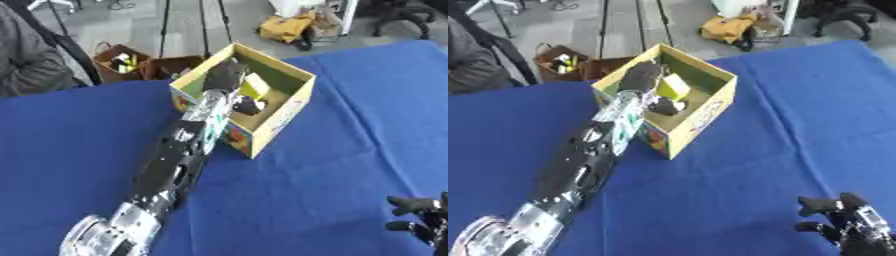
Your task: Pick up objects on the table and place them in the box.
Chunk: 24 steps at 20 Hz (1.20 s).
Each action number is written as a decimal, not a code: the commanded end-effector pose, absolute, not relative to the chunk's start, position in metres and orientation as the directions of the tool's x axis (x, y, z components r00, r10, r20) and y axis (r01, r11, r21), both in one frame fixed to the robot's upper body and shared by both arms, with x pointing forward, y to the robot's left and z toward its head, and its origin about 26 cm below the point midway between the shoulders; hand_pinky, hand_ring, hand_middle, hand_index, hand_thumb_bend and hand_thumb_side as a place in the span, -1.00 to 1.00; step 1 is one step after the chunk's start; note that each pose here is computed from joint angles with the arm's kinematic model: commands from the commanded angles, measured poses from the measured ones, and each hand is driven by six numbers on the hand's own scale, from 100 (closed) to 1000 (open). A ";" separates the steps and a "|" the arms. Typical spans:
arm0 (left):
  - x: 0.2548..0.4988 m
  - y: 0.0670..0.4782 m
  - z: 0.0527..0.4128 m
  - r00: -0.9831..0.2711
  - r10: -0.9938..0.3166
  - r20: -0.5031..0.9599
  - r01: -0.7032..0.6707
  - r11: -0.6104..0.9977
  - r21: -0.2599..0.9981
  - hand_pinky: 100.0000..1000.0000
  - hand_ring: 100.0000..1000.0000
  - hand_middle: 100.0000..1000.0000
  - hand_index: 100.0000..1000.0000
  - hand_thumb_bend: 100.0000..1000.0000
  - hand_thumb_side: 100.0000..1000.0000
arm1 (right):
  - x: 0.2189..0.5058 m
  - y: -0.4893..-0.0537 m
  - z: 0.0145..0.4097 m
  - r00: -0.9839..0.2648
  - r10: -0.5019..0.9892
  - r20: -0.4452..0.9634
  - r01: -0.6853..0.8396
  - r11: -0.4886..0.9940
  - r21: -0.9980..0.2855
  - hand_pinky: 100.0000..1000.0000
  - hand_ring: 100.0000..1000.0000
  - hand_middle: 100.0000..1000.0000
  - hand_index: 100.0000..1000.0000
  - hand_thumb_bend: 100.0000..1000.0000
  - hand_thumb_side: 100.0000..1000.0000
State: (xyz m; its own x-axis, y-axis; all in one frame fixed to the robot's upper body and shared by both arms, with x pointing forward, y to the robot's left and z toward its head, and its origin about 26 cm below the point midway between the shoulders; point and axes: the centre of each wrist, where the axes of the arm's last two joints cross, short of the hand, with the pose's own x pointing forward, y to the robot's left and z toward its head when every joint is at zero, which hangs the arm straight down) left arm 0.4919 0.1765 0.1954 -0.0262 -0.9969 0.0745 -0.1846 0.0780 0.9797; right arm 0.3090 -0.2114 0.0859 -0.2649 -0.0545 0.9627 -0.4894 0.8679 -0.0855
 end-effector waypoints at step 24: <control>0.401 0.226 0.229 -0.632 -0.479 0.609 -0.148 0.846 0.513 0.43 0.32 0.25 0.41 -0.57 1.00 | 0.305 -0.227 0.075 -0.240 -0.049 0.970 -0.415 0.908 -0.057 0.24 0.78 0.05 0.25 -1.00 0.99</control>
